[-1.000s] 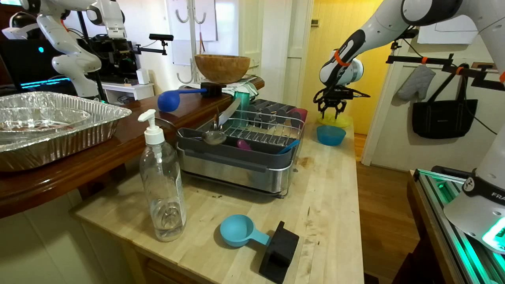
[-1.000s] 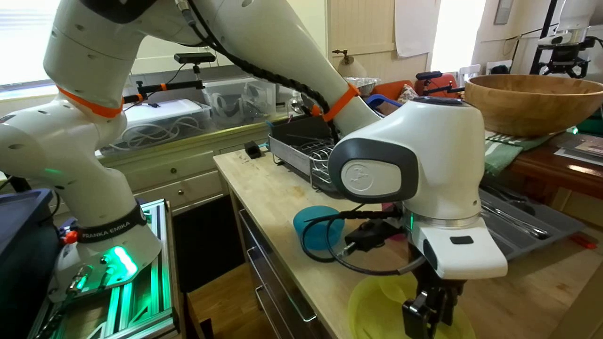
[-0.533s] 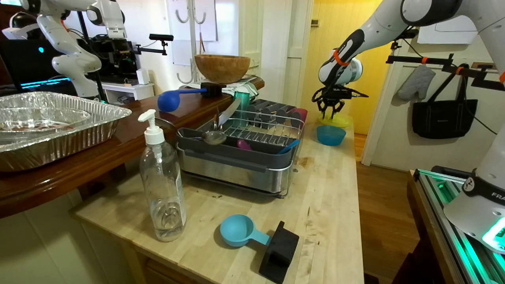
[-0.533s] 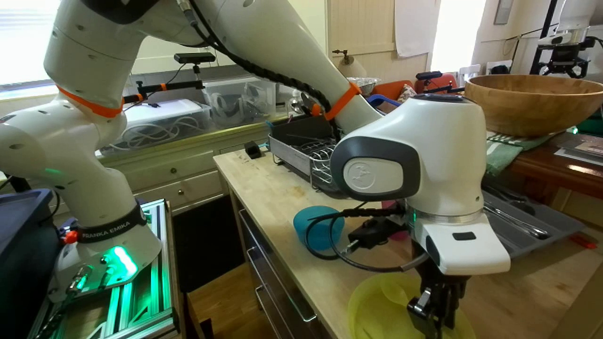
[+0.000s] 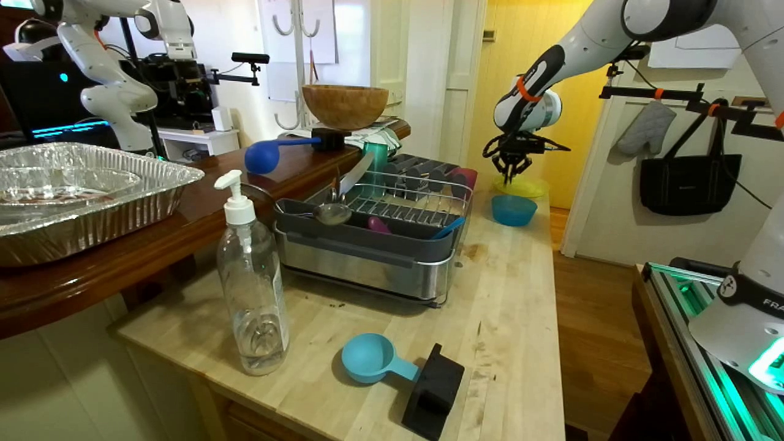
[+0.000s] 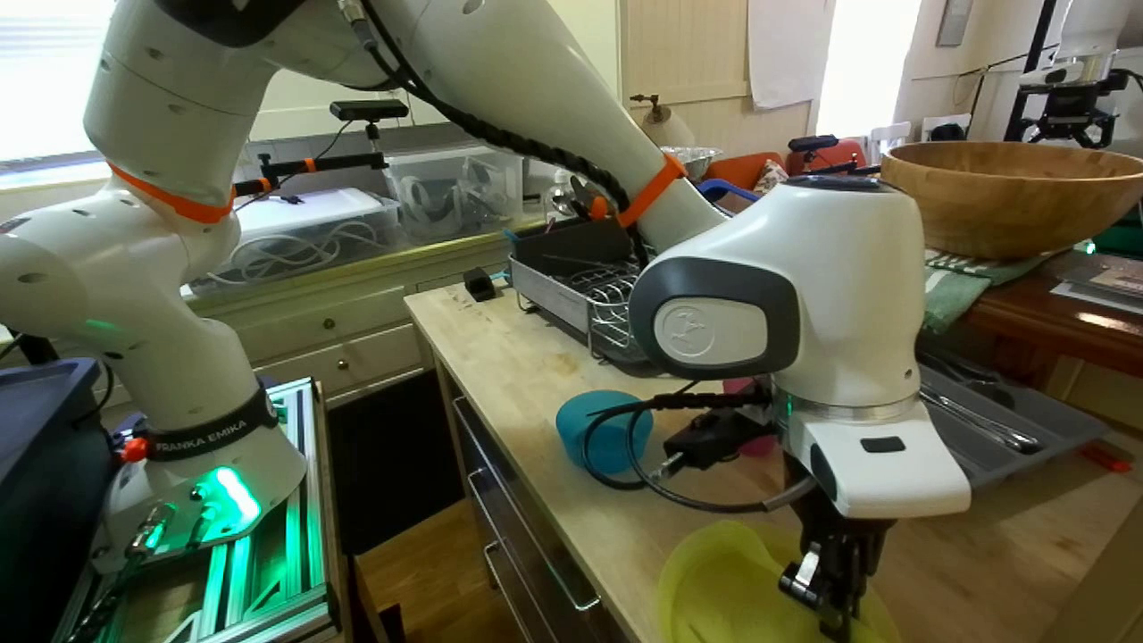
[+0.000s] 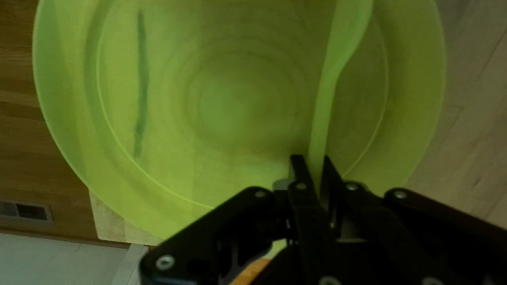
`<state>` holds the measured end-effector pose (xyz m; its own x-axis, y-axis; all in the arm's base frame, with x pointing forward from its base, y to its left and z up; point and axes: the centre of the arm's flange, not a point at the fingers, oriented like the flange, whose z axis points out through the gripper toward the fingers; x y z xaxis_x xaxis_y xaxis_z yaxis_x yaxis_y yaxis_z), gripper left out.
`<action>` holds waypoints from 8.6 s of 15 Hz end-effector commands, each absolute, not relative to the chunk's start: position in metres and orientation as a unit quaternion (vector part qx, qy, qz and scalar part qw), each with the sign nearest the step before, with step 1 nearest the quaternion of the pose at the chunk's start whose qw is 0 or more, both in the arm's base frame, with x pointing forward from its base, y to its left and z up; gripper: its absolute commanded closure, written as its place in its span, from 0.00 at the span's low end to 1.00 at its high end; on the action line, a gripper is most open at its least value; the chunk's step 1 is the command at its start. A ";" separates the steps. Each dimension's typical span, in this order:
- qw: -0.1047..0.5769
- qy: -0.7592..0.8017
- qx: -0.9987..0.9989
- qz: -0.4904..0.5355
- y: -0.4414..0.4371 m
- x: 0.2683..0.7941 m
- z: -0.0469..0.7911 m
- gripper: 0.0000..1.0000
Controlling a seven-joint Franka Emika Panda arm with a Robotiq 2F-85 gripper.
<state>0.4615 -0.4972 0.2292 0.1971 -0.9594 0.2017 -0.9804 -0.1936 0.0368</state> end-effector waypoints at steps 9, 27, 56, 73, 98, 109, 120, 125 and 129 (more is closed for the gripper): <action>0.071 -0.615 0.780 0.097 -0.481 0.481 0.303 0.97; 0.059 -0.416 0.883 0.208 -0.295 0.555 0.452 0.97; -0.002 -0.155 0.966 0.207 -0.034 0.523 0.478 0.90; -0.028 -0.075 0.955 0.285 0.054 0.518 0.480 0.97; -0.074 0.067 0.921 0.376 0.173 0.497 0.422 0.97; -0.076 0.069 0.920 0.378 0.166 0.499 0.436 0.90; -0.025 0.073 0.910 0.408 0.167 0.482 0.434 0.97; -0.031 0.088 0.910 0.404 0.197 0.474 0.420 0.97; -0.021 0.093 0.908 0.408 0.208 0.471 0.402 0.97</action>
